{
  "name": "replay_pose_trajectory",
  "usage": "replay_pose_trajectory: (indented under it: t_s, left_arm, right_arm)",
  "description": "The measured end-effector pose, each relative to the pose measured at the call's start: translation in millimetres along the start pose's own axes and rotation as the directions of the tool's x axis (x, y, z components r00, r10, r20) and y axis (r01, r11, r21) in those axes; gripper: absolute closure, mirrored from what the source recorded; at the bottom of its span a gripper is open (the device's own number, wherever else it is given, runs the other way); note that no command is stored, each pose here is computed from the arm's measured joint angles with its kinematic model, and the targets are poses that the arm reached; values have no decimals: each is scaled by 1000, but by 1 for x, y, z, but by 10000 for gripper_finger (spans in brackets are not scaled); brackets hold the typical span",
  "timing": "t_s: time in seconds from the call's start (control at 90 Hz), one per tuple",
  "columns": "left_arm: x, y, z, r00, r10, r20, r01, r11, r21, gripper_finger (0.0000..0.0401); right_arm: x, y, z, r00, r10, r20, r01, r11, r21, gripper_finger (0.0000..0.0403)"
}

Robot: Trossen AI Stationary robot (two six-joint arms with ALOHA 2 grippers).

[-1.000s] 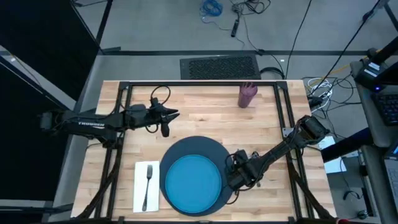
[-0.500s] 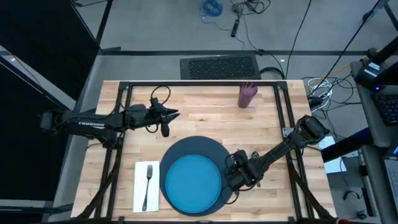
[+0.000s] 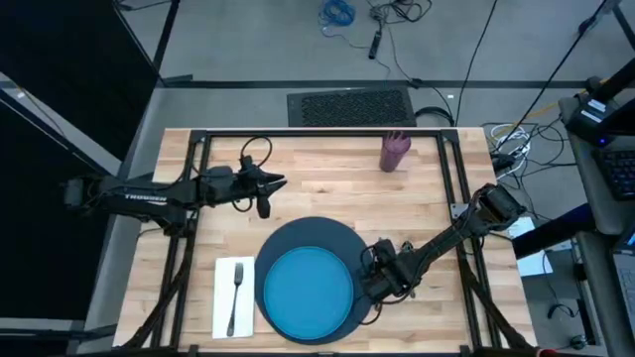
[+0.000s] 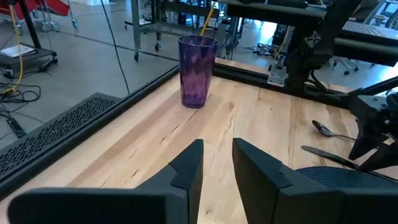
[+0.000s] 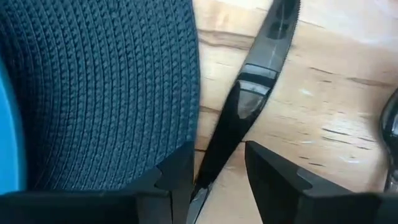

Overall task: Set table place
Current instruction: Adjust the knife

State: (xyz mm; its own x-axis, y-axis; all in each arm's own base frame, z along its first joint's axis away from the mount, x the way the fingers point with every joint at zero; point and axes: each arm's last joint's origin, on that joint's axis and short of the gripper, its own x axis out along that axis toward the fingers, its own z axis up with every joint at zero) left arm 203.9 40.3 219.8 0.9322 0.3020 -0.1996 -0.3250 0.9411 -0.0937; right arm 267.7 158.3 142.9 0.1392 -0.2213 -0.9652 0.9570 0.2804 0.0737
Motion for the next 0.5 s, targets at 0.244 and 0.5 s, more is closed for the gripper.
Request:
replay_pose_trajectory:
  t_s: [0.244, 0.5]
  left_arm:
    - [0, 0, 0, 1000, 0, 0, 0, 1000, 0, 329]
    - [0, 0, 0, 1000, 0, 0, 0, 1000, 0, 329]
  right_arm:
    - [0, 0, 0, 1000, -5, -3, 5, 1000, -4, 286]
    - [-2, -2, -6, 1000, -1, -4, 1, 1000, 0, 322]
